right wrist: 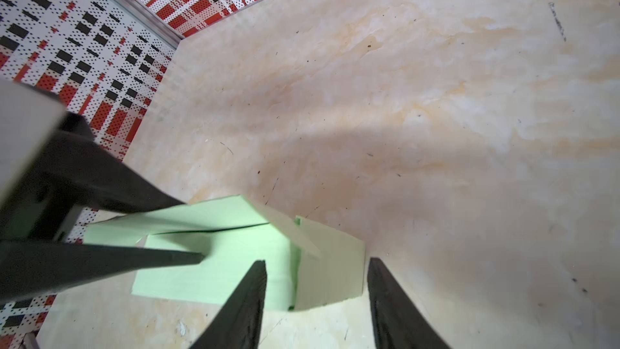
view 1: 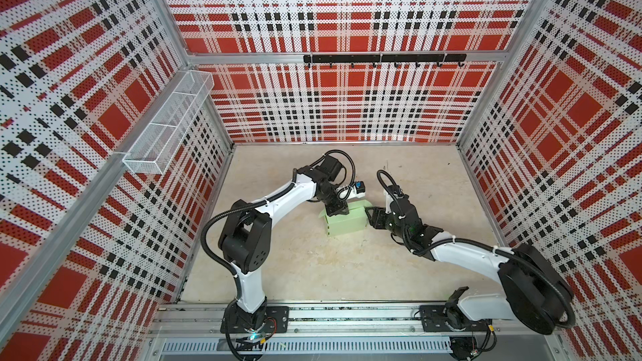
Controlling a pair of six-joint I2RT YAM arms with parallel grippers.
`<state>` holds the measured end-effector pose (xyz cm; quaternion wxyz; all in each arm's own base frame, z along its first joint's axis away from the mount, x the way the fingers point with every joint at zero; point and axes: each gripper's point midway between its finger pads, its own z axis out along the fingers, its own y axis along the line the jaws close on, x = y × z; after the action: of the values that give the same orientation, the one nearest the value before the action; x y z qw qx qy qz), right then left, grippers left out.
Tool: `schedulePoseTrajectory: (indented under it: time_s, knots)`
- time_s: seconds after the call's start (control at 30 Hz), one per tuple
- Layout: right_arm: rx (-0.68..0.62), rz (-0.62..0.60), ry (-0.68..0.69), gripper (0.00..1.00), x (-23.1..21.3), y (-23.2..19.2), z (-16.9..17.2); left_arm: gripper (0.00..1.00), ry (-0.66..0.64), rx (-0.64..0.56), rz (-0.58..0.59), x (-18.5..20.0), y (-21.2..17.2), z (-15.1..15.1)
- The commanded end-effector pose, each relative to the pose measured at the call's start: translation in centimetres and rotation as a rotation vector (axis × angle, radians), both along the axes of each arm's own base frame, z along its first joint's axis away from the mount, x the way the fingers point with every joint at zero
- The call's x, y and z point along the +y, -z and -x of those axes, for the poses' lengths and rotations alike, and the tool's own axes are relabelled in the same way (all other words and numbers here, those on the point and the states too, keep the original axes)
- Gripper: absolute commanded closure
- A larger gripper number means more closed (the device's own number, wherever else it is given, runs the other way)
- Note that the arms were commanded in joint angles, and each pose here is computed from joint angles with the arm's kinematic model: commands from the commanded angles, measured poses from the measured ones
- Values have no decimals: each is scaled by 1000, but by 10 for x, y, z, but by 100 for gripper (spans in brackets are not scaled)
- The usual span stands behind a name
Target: Fold the paper box
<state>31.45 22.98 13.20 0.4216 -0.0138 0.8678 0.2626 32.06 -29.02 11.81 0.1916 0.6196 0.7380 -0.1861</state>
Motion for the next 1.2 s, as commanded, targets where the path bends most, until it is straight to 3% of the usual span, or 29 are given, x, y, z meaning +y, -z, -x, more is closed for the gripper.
schedulePoseTrajectory:
  time_s: [0.0,0.2,0.4,0.57,0.9,1.17]
  knots:
    - [-36,124,-116,49,-3,-22,11,75,19,5,-36,3,11,5]
    - [-80,312,-297,49,-19,-49,12,75,27,8,-38,1,12,7]
    - [-172,239,-440,50,-18,-65,1,74,37,1,-41,-1,12,9]
    - [-165,227,-559,51,0,-56,-3,74,36,8,-44,-1,15,9]
    - [-126,200,-585,58,15,-35,-21,74,34,16,-40,-2,15,9]
    - [-105,169,-597,75,23,-33,-27,74,33,15,-43,-1,16,9]
